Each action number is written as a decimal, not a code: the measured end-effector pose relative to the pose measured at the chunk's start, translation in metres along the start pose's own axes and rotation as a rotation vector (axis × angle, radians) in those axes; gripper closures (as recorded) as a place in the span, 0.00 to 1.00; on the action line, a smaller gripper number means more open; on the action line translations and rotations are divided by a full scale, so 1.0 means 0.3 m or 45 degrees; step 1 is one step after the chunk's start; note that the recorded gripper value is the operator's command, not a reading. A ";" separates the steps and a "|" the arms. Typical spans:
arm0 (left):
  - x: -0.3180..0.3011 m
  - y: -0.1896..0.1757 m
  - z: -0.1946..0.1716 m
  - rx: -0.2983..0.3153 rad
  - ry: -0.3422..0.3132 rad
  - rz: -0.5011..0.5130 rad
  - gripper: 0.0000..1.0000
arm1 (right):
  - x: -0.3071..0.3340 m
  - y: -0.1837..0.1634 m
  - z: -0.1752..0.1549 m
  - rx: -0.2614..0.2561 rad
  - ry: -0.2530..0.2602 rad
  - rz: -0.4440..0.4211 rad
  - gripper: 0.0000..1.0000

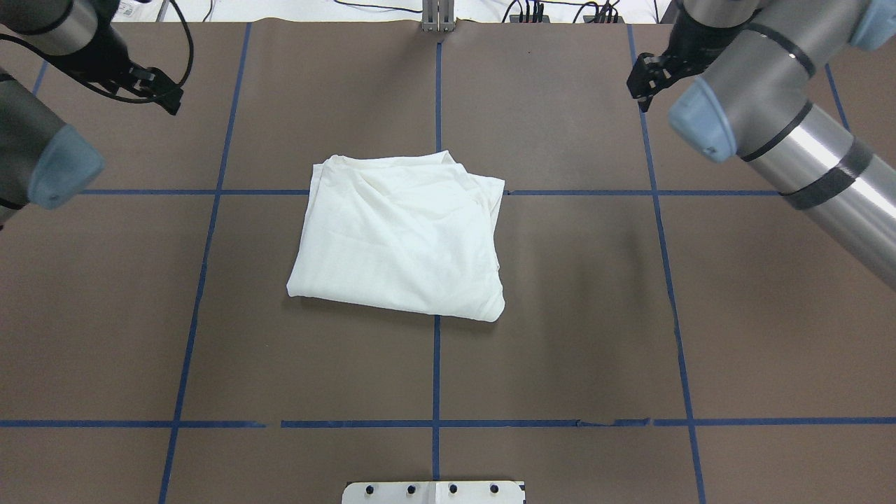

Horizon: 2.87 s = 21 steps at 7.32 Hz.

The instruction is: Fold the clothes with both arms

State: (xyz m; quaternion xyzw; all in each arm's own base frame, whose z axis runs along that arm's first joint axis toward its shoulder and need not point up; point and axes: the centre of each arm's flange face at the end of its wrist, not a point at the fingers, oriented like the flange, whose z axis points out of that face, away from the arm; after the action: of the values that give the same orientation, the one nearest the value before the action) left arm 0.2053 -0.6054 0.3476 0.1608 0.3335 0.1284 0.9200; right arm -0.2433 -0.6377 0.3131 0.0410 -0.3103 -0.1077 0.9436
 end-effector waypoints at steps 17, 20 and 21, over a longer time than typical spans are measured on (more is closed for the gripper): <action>-0.950 1.098 -0.077 -0.213 0.165 -0.257 0.00 | 1.218 1.158 0.223 -0.079 -0.099 0.022 0.00; -0.948 1.082 -0.082 -0.213 0.157 -0.258 0.00 | 1.218 1.156 0.221 -0.076 -0.098 0.021 0.00; -0.946 1.077 -0.087 -0.209 0.153 -0.254 0.00 | 1.217 1.152 0.219 -0.074 -0.096 0.020 0.00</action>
State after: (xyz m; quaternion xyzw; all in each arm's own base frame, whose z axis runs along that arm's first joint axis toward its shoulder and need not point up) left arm -0.0648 -0.4018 0.6142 0.0430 0.3908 0.0725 0.9166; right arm 0.0655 -0.3854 0.6263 0.0071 -0.3428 -0.1108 0.9328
